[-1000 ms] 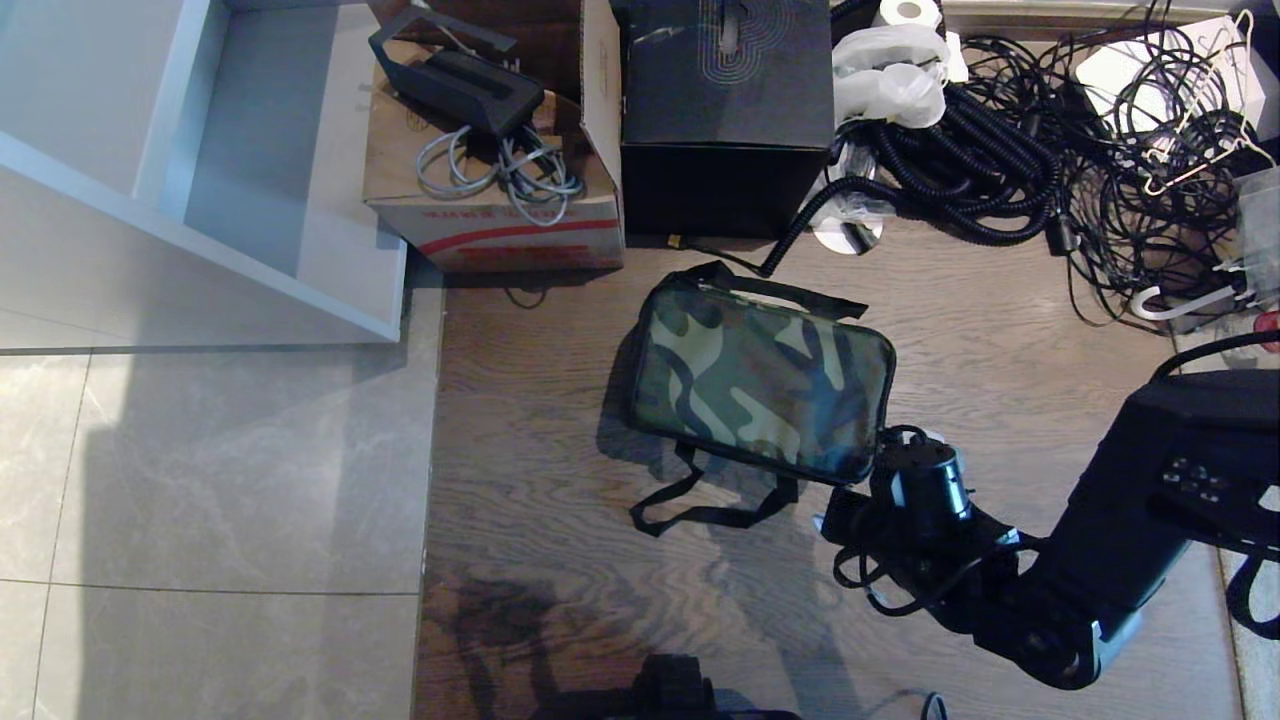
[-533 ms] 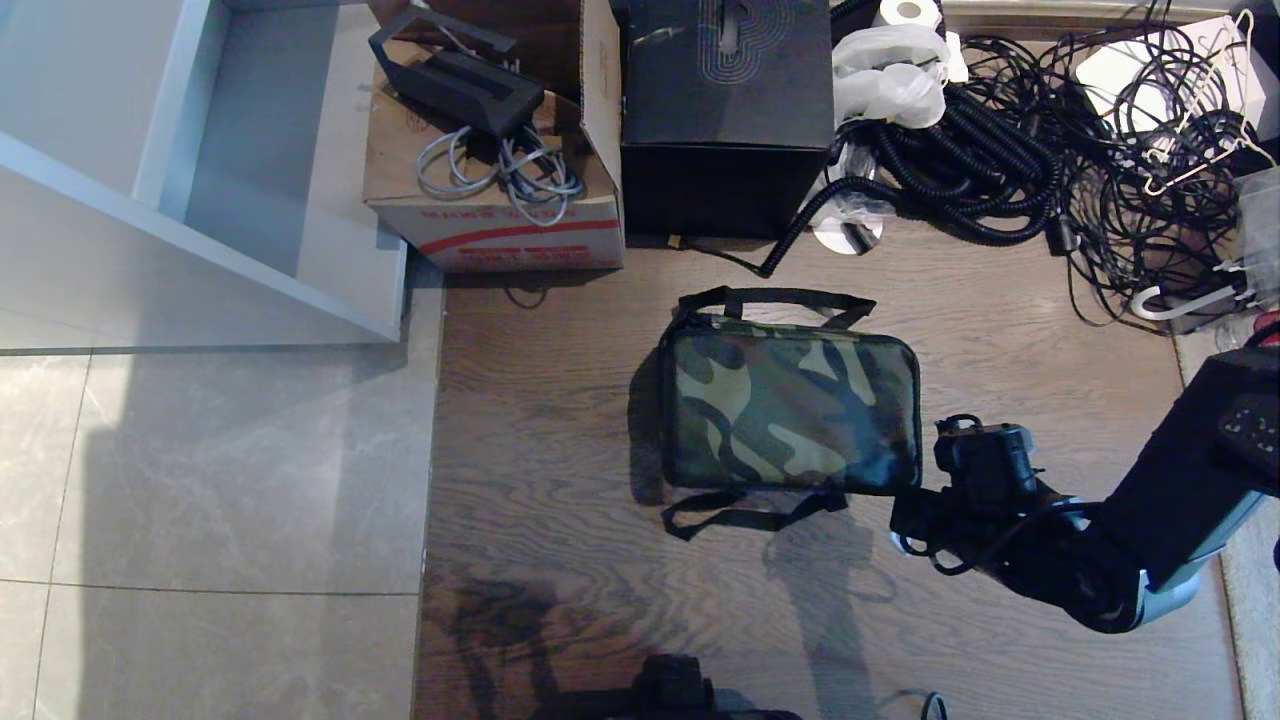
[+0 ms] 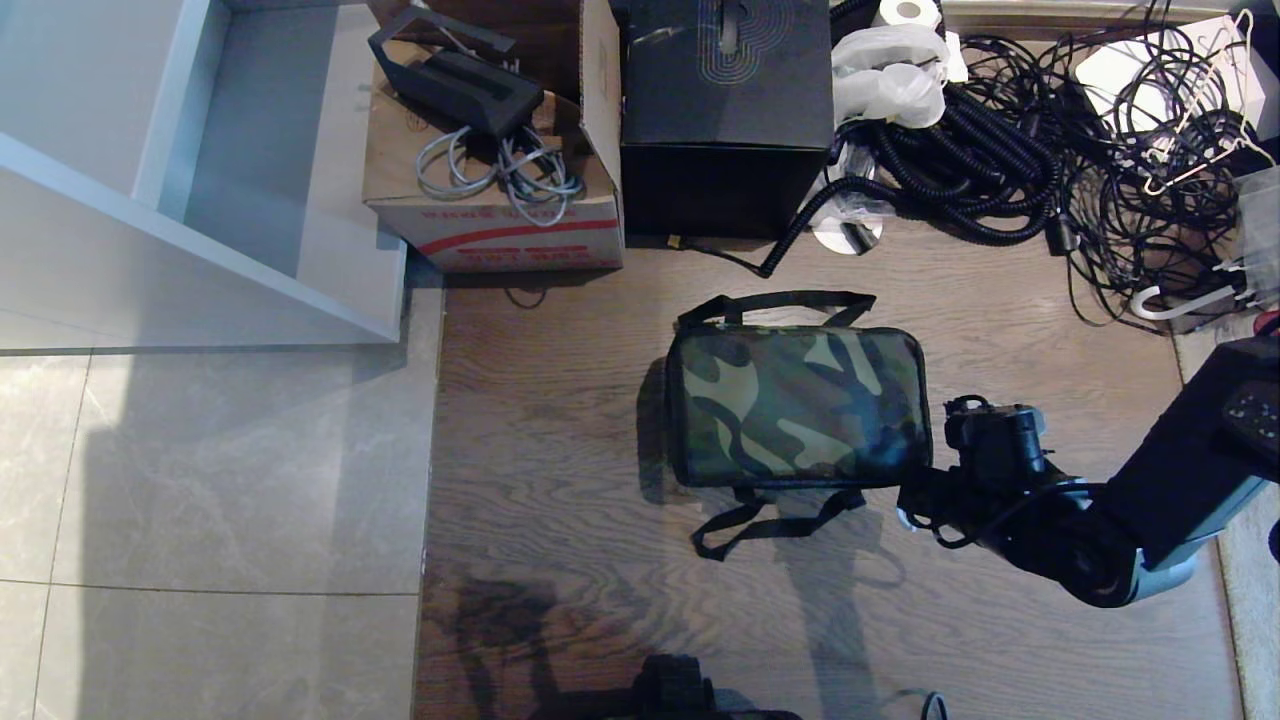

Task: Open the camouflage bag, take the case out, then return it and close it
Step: Open the top of the storage box

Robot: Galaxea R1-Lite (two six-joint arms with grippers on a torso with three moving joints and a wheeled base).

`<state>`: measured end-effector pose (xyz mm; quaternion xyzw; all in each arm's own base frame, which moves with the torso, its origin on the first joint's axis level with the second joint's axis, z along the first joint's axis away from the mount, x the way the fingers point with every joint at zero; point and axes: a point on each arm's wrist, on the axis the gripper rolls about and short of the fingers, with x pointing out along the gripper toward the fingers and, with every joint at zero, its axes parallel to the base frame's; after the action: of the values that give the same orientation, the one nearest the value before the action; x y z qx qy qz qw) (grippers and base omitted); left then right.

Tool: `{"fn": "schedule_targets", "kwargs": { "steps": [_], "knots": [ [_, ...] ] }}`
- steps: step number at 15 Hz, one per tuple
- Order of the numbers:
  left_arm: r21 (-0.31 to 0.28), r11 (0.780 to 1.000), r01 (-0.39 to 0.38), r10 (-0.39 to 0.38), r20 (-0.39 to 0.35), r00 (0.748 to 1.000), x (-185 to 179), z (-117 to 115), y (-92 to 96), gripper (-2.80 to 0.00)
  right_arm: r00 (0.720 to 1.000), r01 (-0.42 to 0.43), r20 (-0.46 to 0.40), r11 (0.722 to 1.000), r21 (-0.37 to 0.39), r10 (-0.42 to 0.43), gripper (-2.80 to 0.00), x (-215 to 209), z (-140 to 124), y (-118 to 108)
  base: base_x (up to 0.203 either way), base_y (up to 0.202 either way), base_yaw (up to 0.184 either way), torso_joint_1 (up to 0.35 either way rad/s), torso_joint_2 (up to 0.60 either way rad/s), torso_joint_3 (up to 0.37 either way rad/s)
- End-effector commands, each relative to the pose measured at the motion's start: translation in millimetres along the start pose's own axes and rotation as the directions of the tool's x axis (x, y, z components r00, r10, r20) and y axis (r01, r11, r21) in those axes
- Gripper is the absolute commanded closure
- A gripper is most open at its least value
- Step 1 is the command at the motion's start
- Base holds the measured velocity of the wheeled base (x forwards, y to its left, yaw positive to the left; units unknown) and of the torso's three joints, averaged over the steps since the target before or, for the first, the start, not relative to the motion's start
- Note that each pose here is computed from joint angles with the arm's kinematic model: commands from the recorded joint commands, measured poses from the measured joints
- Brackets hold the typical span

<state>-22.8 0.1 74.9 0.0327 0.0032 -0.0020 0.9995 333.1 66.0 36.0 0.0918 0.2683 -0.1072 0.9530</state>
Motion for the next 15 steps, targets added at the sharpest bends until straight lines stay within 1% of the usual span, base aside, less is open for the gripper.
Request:
{"fn": "schedule_targets", "kwargs": {
  "steps": [1,5,6,8,10,12,15],
  "knots": [
    [0.001,1.0,-0.001,0.001,0.0,1.0,0.0,0.0,0.0,0.0,0.998,-0.06,-0.013,0.998,-0.002,0.06,0.0,-9.6,-10.5,21.2,0.0,0.0,0.0,0.0,0.0,0.0],
    [-0.001,1.0,-0.001,0.001,0.0,1.0,0.0,0.0,0.0,0.0,0.982,-0.182,-0.046,0.983,0.038,0.184,0.0,-34.1,-32.2,65.7,0.0,0.0,0.0,0.0,0.0,0.0],
    [0.0,1.0,-0.001,0.001,0.0,1.0,0.0,0.0,0.0,0.0,0.978,-0.203,-0.041,0.977,0.065,0.206,0.0,-37.5,-33.8,74.1,0.0,0.0,0.0,0.0,0.0,0.0],
    [-0.001,1.0,-0.001,0.001,0.0,1.0,0.0,0.0,0.0,0.0,0.972,-0.23,-0.017,0.963,0.137,0.235,0.0,-39.3,-28.4,85.8,0.0,0.0,0.0,0.0,0.0,0.0],
    [0.001,1.0,-0.001,0.001,0.0,1.0,0.0,0.0,0.0,0.0,0.969,-0.242,-0.008,0.956,0.168,0.247,0.0,-40.4,-24.1,91.7,0.0,0.0,0.0,0.0,0.0,0.0],
    [0.0,1.0,-0.001,0.001,0.0,1.0,0.0,0.0,0.0,0.0,0.968,-0.248,0.0,0.953,0.173,0.252,0.0,-39.6,-20.6,95.1,0.0,0.0,0.0,0.0,0.0,0.0],
    [0.001,1.0,-0.002,0.002,0.0,1.0,0.0,0.0,0.0,0.0,0.978,-0.189,-0.068,0.972,0.137,0.199,0.0,-37.2,-30.2,81.4,0.0,0.0,0.0,0.0,0.0,0.0]
  ]
}}
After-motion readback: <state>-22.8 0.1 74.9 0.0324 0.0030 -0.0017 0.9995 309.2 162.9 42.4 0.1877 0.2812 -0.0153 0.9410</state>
